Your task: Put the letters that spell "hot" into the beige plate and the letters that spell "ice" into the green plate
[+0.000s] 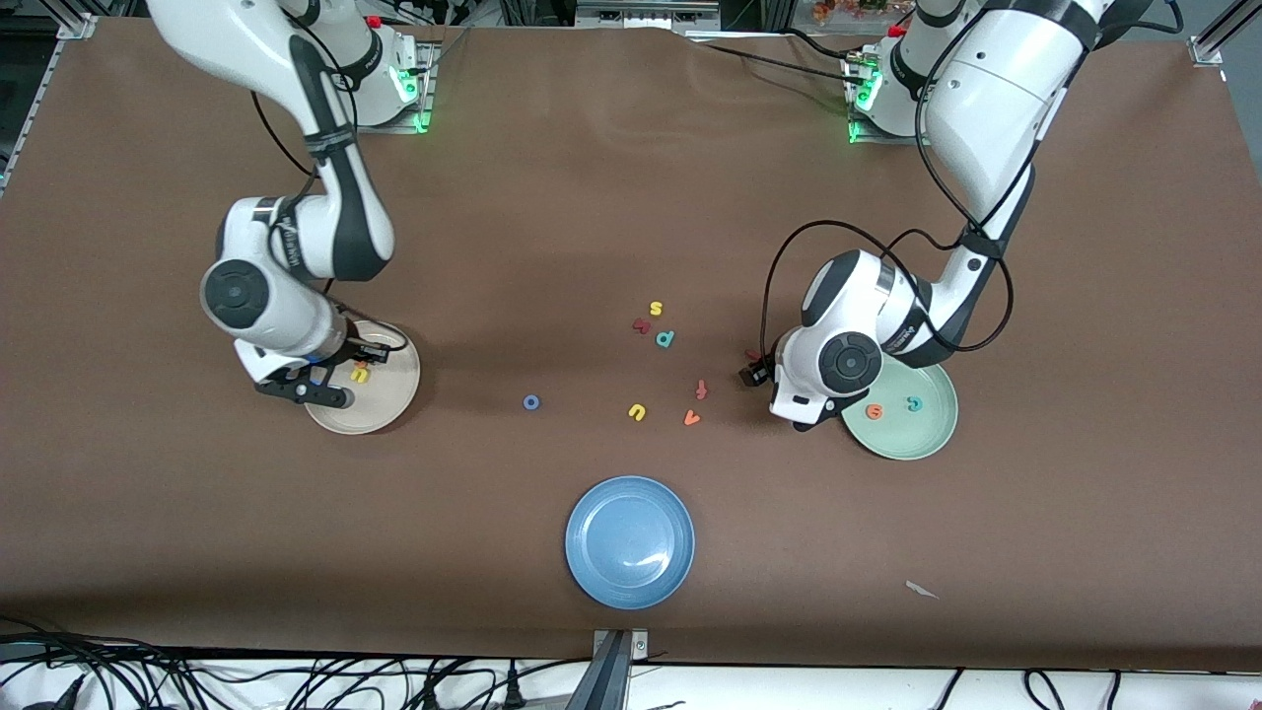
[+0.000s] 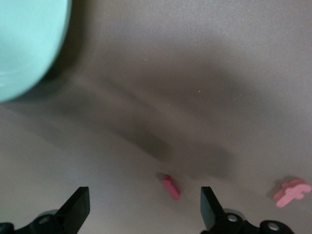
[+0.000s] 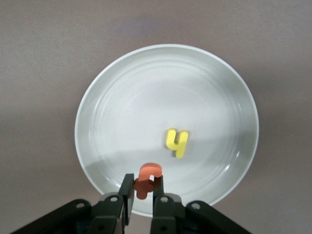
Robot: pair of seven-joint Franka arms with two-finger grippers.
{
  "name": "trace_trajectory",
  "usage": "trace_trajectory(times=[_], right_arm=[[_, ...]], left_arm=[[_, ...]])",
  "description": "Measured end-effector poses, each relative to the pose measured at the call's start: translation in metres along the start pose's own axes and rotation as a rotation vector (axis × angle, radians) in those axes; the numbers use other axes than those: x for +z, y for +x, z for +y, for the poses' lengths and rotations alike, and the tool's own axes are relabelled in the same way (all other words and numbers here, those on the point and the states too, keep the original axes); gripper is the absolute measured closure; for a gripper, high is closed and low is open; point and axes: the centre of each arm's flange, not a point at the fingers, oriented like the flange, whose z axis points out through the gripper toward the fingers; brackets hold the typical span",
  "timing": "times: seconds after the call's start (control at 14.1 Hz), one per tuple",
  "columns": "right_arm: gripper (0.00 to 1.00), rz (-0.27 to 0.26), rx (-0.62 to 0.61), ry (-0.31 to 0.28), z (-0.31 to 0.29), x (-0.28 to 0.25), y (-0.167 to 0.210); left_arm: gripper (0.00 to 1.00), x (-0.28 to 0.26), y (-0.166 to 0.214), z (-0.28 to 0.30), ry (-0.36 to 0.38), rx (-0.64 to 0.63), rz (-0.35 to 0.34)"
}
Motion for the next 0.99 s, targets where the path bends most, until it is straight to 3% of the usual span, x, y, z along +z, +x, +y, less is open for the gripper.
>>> trace_trajectory(times=[0.21, 0.42, 0.57, 0.71, 0.78, 0.85, 0.92, 0.99], right_arm=[[0.50, -0.008, -0.003, 0.017, 0.007, 0.007, 0.003], [0.18, 0.003, 0.004, 0.026, -0.006, 0.003, 0.005], [0.00, 0.018, 0.025, 0.031, -0.028, -0.004, 0.004], [0.00, 0.036, 0.022, 0.029, -0.063, -0.007, 0.001], [0.00, 0.042, 0.010, 0.027, -0.079, -0.006, -0.001], [0.00, 0.046, 0.001, 0.031, -0.094, -0.004, -0.002], [0.00, 0.045, -0.005, 0.048, -0.109, -0.002, -0.004], [0.00, 0.045, -0.013, 0.067, -0.124, 0.001, -0.005]], left_arm=[[0.04, 0.017, -0.007, 0.007, 0.004, -0.108, -0.007], [0.38, 0.024, -0.009, 0.010, -0.044, -0.169, -0.042], [0.44, 0.028, -0.006, 0.008, -0.061, -0.190, -0.054], [0.58, 0.027, -0.005, 0.008, -0.068, -0.195, -0.055], [0.58, 0.027, -0.005, 0.008, -0.068, -0.196, -0.055], [0.65, 0.027, -0.005, 0.008, -0.070, -0.197, -0.054], [0.75, 0.027, -0.005, 0.008, -0.078, -0.198, -0.050], [0.78, 0.028, -0.006, 0.007, -0.089, -0.198, -0.044]])
